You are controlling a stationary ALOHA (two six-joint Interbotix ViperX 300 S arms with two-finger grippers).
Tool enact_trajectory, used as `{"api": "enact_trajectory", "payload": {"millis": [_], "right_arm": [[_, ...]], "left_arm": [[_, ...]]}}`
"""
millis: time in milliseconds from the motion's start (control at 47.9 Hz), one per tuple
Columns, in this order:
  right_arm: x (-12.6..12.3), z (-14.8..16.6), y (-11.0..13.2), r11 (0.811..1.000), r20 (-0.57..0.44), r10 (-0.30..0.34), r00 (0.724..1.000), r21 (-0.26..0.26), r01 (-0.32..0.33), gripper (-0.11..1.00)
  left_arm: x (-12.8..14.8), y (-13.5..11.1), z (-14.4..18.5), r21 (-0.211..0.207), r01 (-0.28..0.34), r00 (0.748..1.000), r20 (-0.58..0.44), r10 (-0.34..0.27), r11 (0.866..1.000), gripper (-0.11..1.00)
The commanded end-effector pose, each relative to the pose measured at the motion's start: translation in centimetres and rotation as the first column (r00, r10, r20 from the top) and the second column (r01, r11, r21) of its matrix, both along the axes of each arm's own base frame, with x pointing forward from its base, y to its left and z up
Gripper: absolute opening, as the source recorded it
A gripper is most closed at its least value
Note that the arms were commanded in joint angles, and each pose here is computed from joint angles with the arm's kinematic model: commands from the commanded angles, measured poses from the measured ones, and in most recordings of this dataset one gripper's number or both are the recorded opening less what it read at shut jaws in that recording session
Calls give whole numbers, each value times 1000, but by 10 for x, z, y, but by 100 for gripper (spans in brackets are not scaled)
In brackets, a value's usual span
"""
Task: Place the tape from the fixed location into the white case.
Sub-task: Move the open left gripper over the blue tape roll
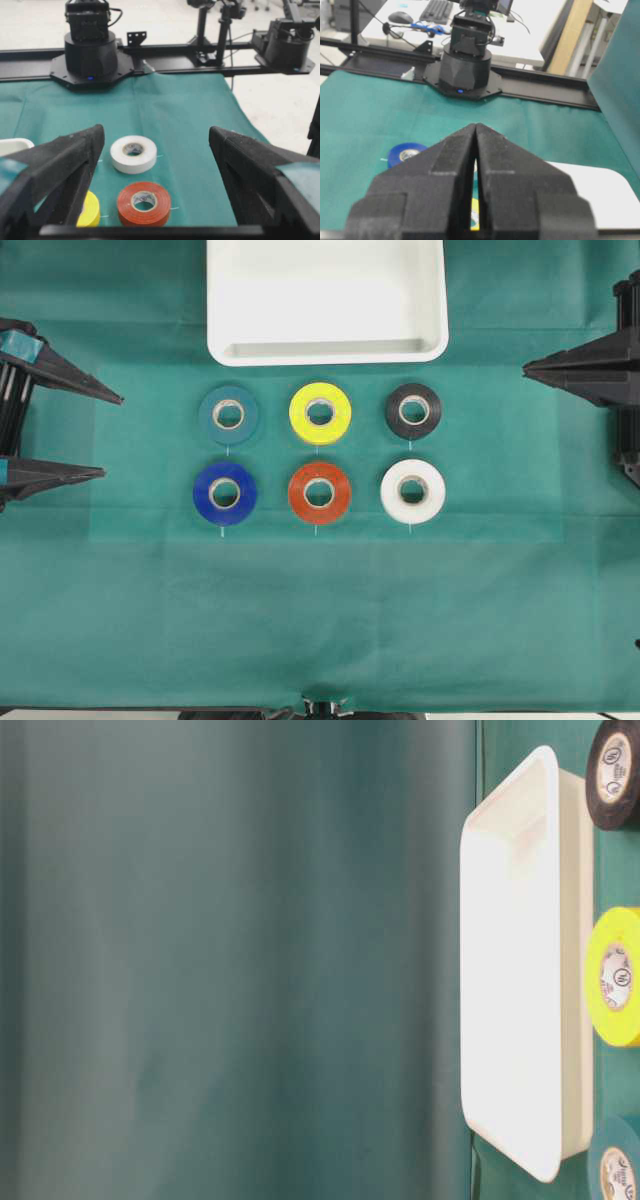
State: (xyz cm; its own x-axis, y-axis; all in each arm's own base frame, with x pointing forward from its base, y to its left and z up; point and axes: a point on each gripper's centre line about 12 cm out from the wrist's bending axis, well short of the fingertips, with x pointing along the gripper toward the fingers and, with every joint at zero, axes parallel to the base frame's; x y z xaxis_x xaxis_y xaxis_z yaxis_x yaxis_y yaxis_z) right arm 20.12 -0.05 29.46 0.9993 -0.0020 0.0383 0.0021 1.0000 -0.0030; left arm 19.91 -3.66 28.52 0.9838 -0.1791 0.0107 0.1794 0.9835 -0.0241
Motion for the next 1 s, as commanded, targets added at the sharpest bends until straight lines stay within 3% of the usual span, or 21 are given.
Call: {"api": "enact_trajectory", "payload": {"millis": [0,647,981], "right_arm": [[3,12,0,1000,29,0,1000,-3,0,0],[3,12,0,1000,21,-1,1000,-5,1,0],[3,11,0,1000,12,0,1000,-5,0,0]], "left_arm": [[6,-2,10,-5,3,1000,19,-2,1000,99],[63,-13,23,19,4,1000,-26,-3,1000,99],[67,-13,25,24,5,997,-81,-3,1000,99]]}}
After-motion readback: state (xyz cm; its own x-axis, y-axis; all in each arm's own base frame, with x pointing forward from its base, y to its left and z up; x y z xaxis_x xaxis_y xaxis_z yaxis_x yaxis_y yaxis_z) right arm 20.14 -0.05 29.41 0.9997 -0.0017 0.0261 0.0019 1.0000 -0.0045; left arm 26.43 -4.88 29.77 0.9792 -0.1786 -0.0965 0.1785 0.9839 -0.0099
